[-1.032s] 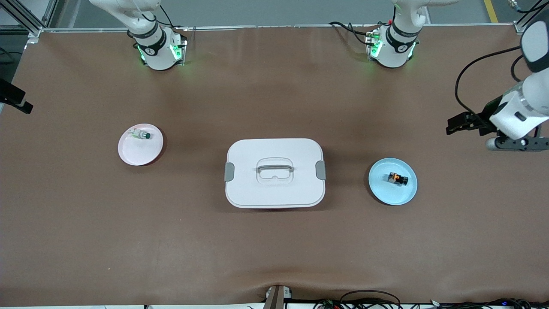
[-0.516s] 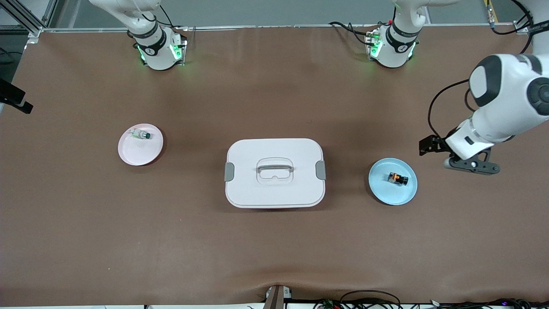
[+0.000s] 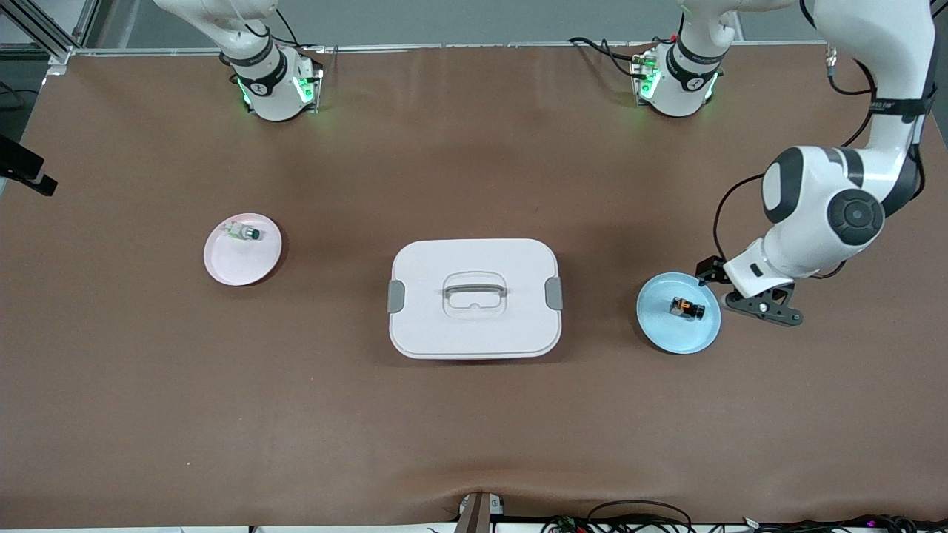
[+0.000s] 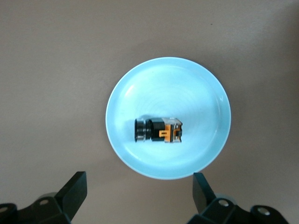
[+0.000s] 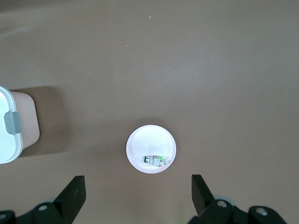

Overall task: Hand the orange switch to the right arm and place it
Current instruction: 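Move the left gripper down over the orange switch on the blue plate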

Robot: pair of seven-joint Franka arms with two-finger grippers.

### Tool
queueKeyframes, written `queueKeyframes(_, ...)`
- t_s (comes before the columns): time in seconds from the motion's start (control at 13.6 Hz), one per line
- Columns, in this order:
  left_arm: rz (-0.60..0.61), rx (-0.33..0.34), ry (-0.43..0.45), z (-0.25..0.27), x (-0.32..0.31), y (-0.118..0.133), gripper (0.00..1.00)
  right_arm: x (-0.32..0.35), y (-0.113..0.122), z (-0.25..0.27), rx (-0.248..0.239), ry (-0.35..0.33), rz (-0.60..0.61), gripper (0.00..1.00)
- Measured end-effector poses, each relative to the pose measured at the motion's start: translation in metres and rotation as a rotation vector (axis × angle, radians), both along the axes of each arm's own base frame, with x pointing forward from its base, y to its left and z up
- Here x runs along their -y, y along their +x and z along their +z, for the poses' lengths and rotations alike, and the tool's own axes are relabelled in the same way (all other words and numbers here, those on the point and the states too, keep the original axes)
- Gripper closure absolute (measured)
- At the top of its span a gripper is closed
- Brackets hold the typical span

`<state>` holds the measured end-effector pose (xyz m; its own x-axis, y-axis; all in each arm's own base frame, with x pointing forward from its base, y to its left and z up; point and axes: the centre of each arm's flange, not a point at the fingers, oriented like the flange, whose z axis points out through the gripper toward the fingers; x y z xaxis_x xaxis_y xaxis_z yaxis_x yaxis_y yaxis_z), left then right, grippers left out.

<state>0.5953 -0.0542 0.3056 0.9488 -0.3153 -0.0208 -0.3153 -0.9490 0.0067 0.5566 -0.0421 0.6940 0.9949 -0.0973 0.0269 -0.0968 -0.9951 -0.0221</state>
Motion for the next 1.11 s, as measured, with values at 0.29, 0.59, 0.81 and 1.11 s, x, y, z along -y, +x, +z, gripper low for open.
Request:
queueKeyframes(0.29,-0.015,-0.027,-0.002,-0.029,0.009,0.000,0.00,0.000,-0.002,-0.002,-0.020,0.001,-0.001,0.00)
queueKeyframes(0.59,-0.055,-0.033,-0.006,-0.051,0.035,-0.002,0.00,0.000,-0.003,-0.002,-0.025,0.002,0.001,0.00)
queueKeyframes(0.81,-0.101,-0.037,0.037,-0.069,0.033,-0.001,0.00,-0.001,-0.004,-0.004,-0.039,0.003,0.001,0.00)
queueKeyframes(1.11,-0.116,-0.030,0.055,-0.085,0.032,0.001,0.00,-0.001,-0.004,-0.004,-0.040,0.003,0.001,0.00)
